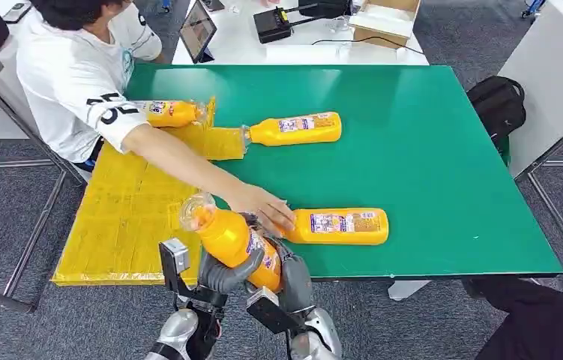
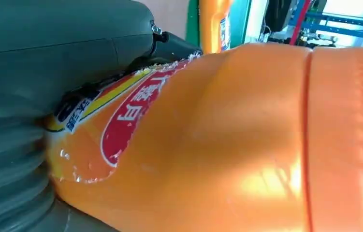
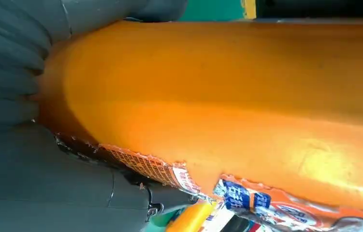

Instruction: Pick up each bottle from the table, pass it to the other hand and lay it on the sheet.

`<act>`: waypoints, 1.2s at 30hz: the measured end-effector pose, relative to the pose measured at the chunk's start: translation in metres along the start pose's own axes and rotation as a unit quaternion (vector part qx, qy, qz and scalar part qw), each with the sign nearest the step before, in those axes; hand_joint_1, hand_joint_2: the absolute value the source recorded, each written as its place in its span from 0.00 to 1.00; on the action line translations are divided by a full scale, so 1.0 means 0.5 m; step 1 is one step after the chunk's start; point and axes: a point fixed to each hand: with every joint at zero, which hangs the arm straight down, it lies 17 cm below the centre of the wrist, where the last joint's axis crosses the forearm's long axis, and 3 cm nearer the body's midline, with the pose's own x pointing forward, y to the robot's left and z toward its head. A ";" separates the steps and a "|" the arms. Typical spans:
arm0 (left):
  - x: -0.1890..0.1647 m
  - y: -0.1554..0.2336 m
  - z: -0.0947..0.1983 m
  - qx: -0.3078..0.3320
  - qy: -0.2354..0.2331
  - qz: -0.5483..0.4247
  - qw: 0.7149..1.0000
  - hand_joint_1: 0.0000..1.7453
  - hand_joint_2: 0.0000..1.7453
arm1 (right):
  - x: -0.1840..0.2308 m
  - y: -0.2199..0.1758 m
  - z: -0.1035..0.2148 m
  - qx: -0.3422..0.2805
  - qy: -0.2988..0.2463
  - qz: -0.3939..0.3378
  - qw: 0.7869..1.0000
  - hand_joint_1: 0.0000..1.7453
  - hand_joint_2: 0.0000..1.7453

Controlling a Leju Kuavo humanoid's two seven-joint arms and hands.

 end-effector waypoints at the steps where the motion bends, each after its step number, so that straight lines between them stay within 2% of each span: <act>1: 0.000 0.000 0.000 0.000 0.000 -0.001 1.000 1.00 1.00 | 0.000 0.001 0.000 0.000 0.000 -0.001 1.000 1.00 1.00; 4: 0.001 0.001 0.000 -0.001 -0.001 -0.007 1.000 1.00 1.00 | 0.003 0.003 0.000 0.001 0.000 -0.004 1.000 1.00 1.00; 5: 0.001 0.002 0.000 -0.001 -0.001 -0.008 1.000 1.00 1.00 | 0.003 0.004 0.001 0.001 0.000 -0.005 1.000 0.88 1.00; 6: 0.001 0.002 0.000 -0.002 -0.002 -0.008 1.000 1.00 1.00 | 0.003 0.004 0.000 0.001 0.000 -0.005 1.000 0.00 1.00; 7: 0.001 0.002 0.000 -0.002 -0.002 -0.009 1.000 1.00 1.00 | 0.004 0.004 0.000 0.001 -0.001 -0.005 1.000 0.00 1.00; 8: 0.002 0.001 -0.001 -0.003 -0.003 -0.010 1.000 1.00 1.00 | 0.005 0.006 0.001 0.002 -0.001 -0.004 1.000 0.00 0.00; 11: 0.005 0.004 -0.004 0.001 -0.006 -0.024 1.000 1.00 1.00 | 0.011 0.010 -0.001 0.006 -0.005 -0.011 1.000 0.00 0.00; 16: 0.034 0.037 -0.035 0.025 -0.030 -0.084 0.996 1.00 1.00 | 0.071 0.027 -0.023 0.047 -0.032 -0.098 0.994 0.00 0.00; 25: 0.059 0.048 -0.056 0.030 -0.045 -0.091 0.994 1.00 1.00 | 0.111 0.013 -0.038 0.044 -0.061 -0.104 0.992 0.00 0.00; 28: 0.072 0.064 -0.065 0.048 -0.060 -0.128 0.989 1.00 1.00 | 0.125 0.011 -0.041 0.050 -0.068 -0.126 0.988 0.00 0.00; 31: 0.115 0.110 -0.095 0.089 -0.089 -0.196 0.973 1.00 1.00 | 0.161 0.006 -0.053 0.063 -0.090 -0.149 0.983 0.00 0.00; 33: 0.174 0.158 -0.134 0.128 -0.122 -0.245 0.953 1.00 1.00 | 0.192 0.009 -0.056 0.078 -0.110 -0.160 0.978 0.00 0.00; 36: 0.264 0.232 -0.173 0.186 -0.169 -0.349 0.903 1.00 1.00 | 0.218 -0.001 -0.063 0.078 -0.127 -0.170 0.974 0.00 0.00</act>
